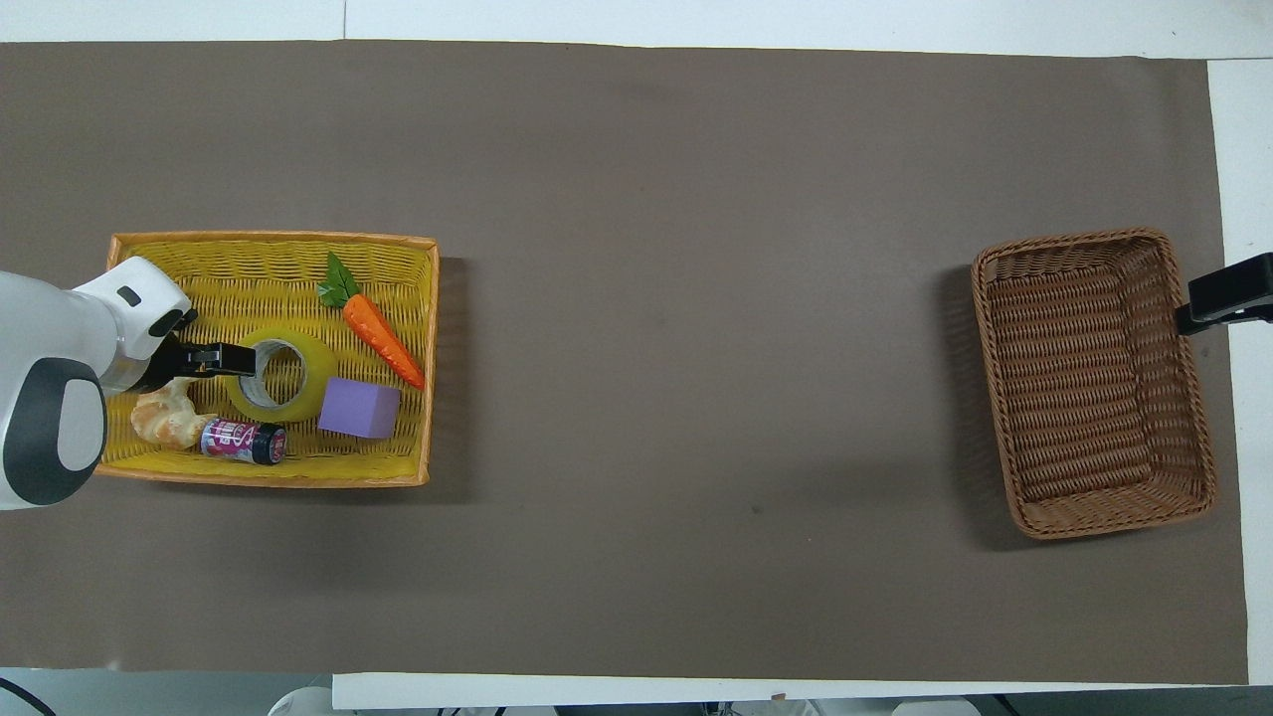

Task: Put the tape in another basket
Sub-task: 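Reach the left gripper down into the yellow basket onto the tape roll, then grasp the tape roll with the left gripper and lift it out, then hold the tape with the left gripper while the right gripper reaches it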

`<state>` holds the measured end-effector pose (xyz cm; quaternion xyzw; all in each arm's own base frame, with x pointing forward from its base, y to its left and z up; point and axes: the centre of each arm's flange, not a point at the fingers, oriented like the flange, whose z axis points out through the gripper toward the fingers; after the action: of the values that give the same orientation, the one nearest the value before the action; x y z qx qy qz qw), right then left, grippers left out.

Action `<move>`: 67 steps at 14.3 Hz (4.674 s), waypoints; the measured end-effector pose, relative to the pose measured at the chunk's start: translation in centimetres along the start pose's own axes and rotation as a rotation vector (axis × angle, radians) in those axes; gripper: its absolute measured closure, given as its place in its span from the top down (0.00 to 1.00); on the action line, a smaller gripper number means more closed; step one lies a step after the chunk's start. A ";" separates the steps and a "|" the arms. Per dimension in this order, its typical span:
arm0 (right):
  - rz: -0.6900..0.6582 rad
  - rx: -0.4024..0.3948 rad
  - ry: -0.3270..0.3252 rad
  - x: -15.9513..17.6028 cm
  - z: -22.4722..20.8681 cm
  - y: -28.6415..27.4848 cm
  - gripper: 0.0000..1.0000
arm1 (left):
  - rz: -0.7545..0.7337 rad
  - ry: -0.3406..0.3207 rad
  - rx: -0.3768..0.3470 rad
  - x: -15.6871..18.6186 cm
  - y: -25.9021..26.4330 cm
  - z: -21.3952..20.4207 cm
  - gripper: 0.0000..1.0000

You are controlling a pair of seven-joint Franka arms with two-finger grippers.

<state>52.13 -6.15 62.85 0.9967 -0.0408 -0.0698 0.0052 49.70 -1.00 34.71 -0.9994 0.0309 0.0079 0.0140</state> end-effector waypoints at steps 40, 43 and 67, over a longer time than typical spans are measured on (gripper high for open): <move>0.000 0.000 0.000 0.0 0.0 0.0 1.00 | -0.196 0.067 -0.389 4.3 26.5 -12.1 0.22; -0.004 0.004 0.000 0.0 0.0 0.2 1.00 | -0.185 0.074 -0.401 3.6 28.7 -13.0 0.22; -0.069 1.113 0.118 6.3 14.9 -26.4 1.00 | -0.185 0.073 -0.396 4.2 28.4 -12.2 0.22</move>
<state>58.44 19.53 46.83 0.8521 -0.0387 0.0182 -0.5217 52.35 -29.96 46.01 -0.9808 -0.0626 -0.0236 -0.1832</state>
